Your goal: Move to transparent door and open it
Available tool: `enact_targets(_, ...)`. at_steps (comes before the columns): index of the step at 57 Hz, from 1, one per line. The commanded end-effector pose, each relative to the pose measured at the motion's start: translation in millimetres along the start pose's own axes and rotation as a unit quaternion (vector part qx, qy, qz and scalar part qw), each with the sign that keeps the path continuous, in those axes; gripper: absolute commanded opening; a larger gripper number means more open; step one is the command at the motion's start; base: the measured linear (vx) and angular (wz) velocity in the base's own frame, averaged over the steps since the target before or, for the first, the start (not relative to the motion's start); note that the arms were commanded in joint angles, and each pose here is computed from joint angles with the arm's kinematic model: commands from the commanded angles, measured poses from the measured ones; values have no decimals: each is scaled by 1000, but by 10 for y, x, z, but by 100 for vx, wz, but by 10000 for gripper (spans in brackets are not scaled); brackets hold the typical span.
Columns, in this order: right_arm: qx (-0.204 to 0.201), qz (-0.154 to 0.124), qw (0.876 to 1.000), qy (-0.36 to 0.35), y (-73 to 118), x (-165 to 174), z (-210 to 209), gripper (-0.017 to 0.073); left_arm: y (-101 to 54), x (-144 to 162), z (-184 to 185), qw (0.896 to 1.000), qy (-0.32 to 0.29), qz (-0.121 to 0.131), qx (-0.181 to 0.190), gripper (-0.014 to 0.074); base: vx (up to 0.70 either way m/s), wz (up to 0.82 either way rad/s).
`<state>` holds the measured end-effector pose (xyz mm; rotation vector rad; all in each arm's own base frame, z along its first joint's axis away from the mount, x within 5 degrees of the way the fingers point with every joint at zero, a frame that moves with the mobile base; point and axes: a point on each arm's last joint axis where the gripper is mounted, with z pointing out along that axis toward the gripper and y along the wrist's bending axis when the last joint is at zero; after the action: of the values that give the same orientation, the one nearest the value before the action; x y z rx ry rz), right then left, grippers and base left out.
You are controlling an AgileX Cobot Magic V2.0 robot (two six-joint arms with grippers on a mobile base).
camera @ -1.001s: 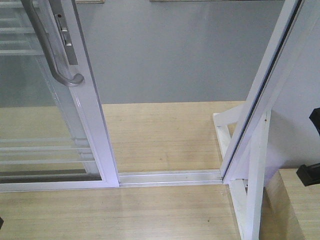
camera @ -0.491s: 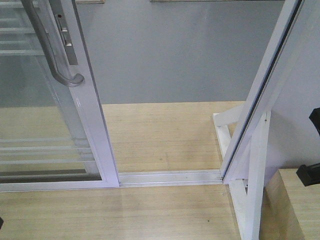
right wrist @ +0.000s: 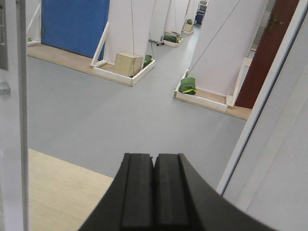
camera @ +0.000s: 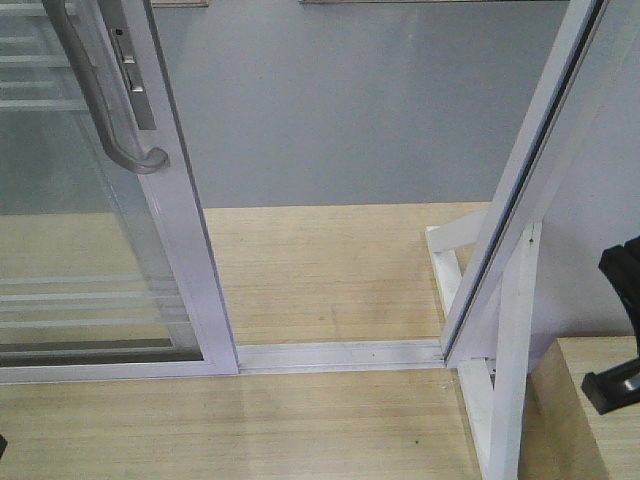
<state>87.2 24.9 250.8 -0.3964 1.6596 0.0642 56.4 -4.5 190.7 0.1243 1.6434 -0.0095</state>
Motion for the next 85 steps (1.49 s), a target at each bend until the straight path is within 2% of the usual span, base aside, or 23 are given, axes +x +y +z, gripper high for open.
enact_targets(1, 14, 14, 999, -38, -1, 55, -81, -1, -3, -44, -7, 999, -40, -5, 2, 0, 0, 0)
enact_targets(6, 12, 44, 998, -39, 57, 345, -148, -1, -3, -44, -7, 999, -40, -5, 2, 0, 0, 0)
enact_targets(12, 12, 59, 997, -38, 110, 609, -219, -1, -3, -44, -7, 999, -40, -5, 2, 0, 0, 0)
enact_targets(20, 14, 23, 999, -25, 113, 654, -261, -1, -3, -44, -7, 999, -40, -5, 2, 0, 0, 0)
enact_targets(30, 13, 35, 999, -25, 115, 656, -264, -1, -3, -44, -7, 999, -40, -5, 2, 0, 0, 0)
enact_targets(67, 14, 34, 999, -25, 114, 654, -264, -1, -3, -44, -7, 999, -40, -5, 2, 0, 0, 0)
enact_targets(85, 127, 47, 991, -5, -12, 683, -278, -1, -3, -44, -7, 999, -40, -5, 2, 0, 0, 0)
